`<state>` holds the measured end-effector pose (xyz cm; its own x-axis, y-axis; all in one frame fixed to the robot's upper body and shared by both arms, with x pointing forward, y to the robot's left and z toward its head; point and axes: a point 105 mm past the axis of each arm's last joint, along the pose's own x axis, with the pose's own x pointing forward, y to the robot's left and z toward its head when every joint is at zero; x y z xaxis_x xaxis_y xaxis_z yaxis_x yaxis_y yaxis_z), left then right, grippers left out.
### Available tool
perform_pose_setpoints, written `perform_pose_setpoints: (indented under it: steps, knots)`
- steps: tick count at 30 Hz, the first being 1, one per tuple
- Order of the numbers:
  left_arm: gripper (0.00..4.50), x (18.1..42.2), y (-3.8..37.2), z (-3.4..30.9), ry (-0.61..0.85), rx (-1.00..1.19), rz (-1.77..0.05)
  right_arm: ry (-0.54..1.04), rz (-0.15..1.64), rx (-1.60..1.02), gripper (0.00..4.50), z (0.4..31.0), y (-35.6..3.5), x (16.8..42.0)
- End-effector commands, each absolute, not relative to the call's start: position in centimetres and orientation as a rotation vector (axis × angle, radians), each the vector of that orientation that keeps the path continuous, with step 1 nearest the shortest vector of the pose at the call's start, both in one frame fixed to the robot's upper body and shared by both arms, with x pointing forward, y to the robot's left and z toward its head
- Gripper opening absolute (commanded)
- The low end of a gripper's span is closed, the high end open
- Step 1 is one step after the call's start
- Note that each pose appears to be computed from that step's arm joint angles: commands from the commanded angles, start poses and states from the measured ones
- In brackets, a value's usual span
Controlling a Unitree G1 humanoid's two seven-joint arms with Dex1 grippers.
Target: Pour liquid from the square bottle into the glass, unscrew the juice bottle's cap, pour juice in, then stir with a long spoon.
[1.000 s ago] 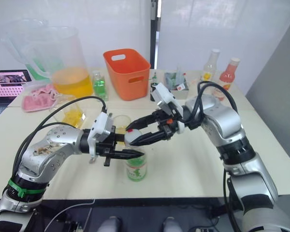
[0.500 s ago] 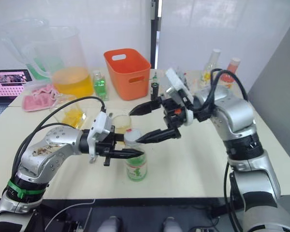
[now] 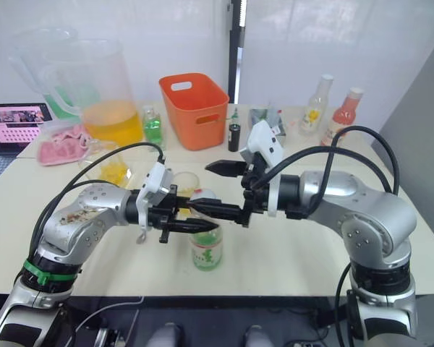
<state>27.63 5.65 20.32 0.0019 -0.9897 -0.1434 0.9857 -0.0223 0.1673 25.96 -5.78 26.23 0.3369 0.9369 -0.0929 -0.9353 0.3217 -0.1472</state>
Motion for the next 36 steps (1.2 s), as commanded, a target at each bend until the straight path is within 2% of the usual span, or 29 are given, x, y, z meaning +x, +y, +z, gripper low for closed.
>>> perform_pose_setpoints:
  steps: [1,6,15,20,27,32,36]
  knots:
    - [1.4,27.9,5.2,18.9,0.038,0.259,-1.585,-0.052,1.206,-0.214,4.45,26.7,-5.8,25.1]
    - [1.4,28.0,5.1,18.9,0.038,0.265,-1.591,-0.041,1.218,-0.199,4.45,26.1,-5.6,24.4]
    - [1.4,28.1,5.3,18.9,0.036,0.273,-1.575,-0.037,1.26,-0.154,1.67,26.1,-5.3,24.0]
    - [1.4,28.2,5.7,19.1,0.03,0.282,-1.55,-0.009,1.325,-0.181,1.66,25.5,-4.9,23.9]
    - [1.4,28.1,6.6,19.3,0.035,0.298,-1.507,-0.005,1.614,-0.304,1.66,25.2,-4.2,23.7]
    - [1.4,27.7,7.1,19.2,0.039,0.307,-1.48,-0.071,1.823,-0.442,1.66,25.3,-4.3,25.2]
    - [1.4,27.5,7.3,19.2,0.039,0.309,-1.462,-0.094,1.902,-0.485,1.66,25.3,-4.5,26.0]
